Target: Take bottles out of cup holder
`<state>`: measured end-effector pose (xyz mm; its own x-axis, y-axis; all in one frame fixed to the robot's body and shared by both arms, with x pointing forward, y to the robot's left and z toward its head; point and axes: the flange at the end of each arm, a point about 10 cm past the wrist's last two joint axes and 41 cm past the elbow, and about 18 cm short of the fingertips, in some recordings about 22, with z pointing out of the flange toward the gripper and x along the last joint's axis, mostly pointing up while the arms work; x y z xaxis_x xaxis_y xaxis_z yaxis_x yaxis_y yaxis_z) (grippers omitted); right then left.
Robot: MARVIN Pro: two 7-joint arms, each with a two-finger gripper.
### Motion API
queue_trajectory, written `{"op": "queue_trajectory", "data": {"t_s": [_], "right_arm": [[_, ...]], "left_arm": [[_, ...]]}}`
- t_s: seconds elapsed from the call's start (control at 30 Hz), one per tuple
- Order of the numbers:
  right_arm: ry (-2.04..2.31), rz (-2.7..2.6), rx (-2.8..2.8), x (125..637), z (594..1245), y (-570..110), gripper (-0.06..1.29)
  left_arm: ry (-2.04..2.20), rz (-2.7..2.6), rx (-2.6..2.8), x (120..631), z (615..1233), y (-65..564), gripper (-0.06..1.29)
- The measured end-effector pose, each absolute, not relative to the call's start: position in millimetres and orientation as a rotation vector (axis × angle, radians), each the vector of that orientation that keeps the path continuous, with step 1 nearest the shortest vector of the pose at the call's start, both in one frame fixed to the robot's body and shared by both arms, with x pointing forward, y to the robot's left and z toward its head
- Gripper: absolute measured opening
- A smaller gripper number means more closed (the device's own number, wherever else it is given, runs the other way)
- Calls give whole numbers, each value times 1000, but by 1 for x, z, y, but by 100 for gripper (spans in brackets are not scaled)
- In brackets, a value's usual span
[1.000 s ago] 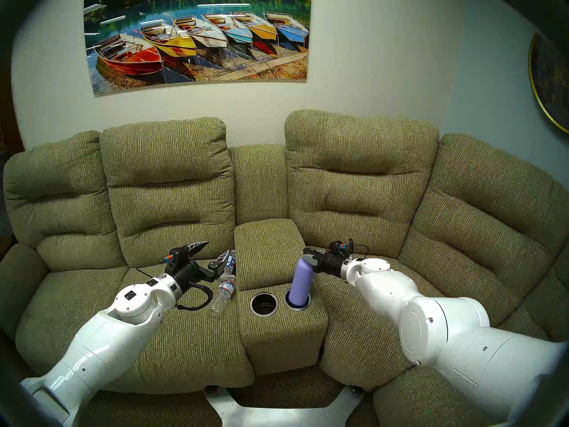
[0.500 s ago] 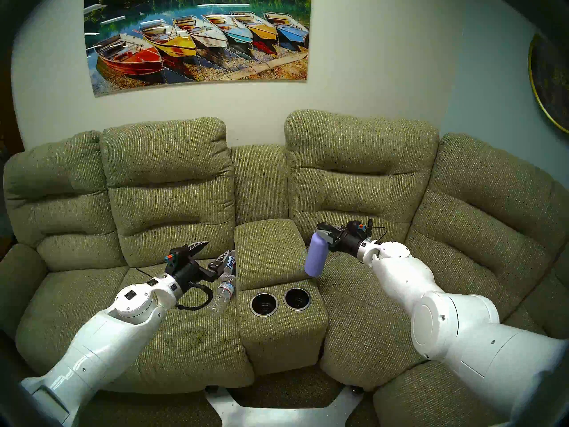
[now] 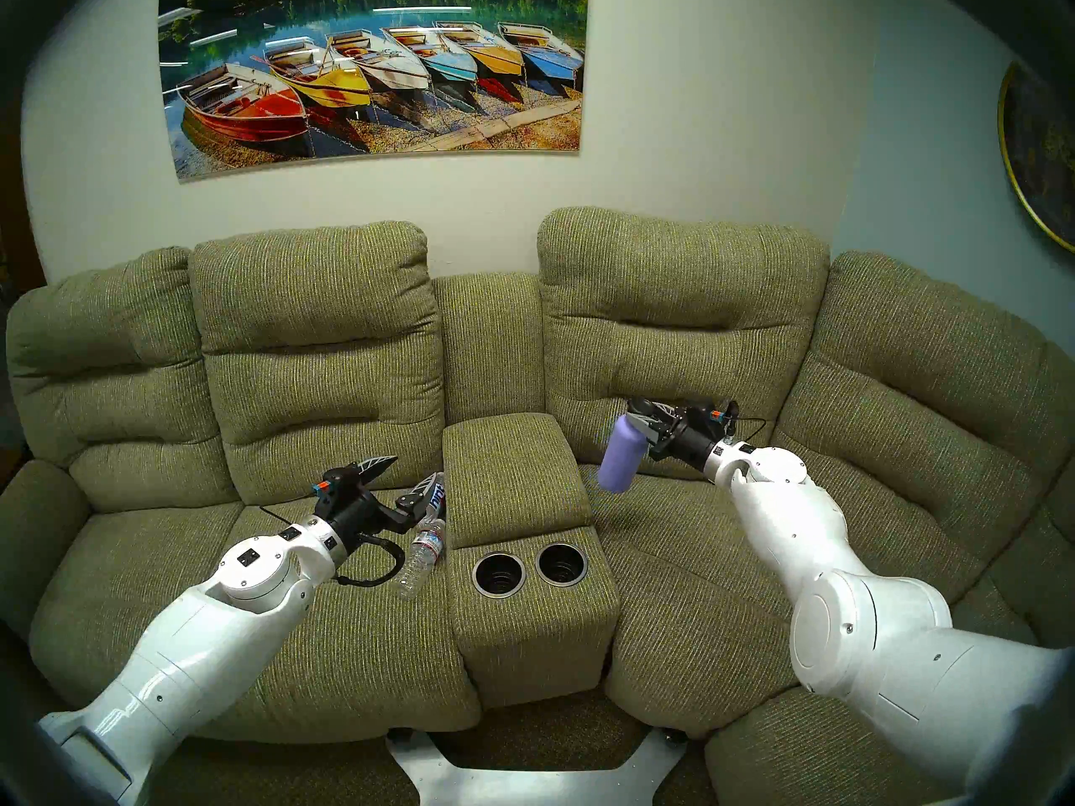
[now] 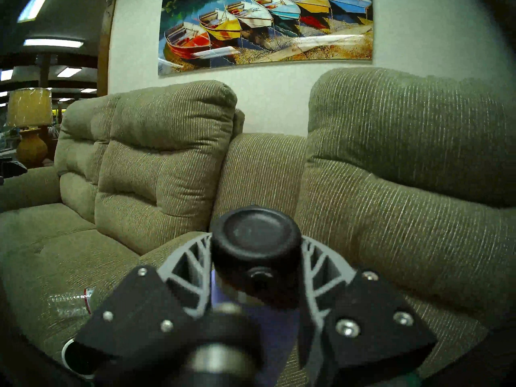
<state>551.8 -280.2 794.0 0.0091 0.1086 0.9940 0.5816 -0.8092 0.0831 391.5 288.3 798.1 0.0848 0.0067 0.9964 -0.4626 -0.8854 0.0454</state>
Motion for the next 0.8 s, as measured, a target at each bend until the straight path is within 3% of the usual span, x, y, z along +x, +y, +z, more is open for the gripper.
{"op": "queue_trajectory", "data": {"t_s": [0.8], "right_arm": [[-539,-1799,-2244,511,732,-283,44]], "left_arm": [[-456,1872,2028,390,798,289,125]]}}
